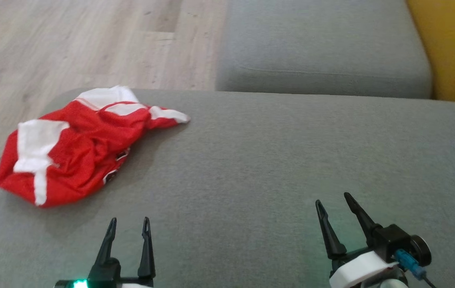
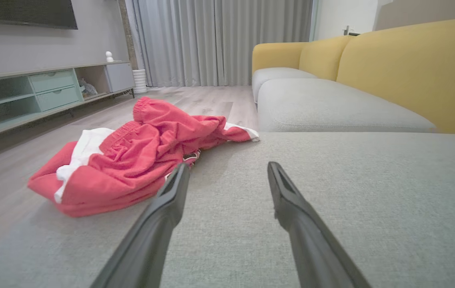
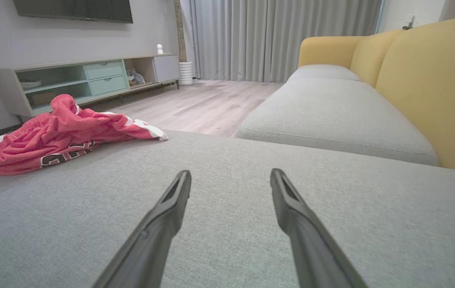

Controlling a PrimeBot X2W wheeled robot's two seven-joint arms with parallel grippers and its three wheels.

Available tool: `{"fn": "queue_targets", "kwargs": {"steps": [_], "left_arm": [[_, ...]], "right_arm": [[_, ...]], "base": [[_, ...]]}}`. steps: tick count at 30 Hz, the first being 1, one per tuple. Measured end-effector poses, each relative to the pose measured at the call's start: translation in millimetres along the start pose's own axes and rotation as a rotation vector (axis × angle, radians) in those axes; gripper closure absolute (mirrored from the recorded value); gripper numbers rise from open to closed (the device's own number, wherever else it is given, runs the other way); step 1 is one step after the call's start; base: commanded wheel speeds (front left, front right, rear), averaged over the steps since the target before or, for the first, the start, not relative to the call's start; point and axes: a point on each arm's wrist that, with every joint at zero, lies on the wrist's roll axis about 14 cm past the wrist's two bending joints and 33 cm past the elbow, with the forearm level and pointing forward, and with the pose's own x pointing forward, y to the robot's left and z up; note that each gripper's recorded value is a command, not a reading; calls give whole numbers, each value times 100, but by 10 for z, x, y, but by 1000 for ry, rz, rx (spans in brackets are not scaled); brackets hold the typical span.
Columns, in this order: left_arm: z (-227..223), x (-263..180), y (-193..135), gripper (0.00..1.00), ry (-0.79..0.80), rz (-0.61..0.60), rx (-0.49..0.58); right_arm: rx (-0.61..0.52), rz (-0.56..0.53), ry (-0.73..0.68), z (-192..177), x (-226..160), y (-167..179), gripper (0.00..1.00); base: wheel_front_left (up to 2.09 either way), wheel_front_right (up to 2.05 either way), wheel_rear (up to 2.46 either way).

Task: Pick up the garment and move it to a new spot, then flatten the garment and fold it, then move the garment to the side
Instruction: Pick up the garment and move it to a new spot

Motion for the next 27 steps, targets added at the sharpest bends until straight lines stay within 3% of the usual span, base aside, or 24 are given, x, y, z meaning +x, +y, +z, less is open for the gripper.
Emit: {"fn": "queue_targets", "kwargs": {"steps": [18,27], "left_arm": [[-13,-461,744,0,-14,260,-6],[145,-610,1032,0,-67,361,-5]], "right_arm": [[-9,239,-3,61,381,680,0],[-7,297,5,45,453,859,0]], "base": [[0,0,0],[0,0,0]]}}
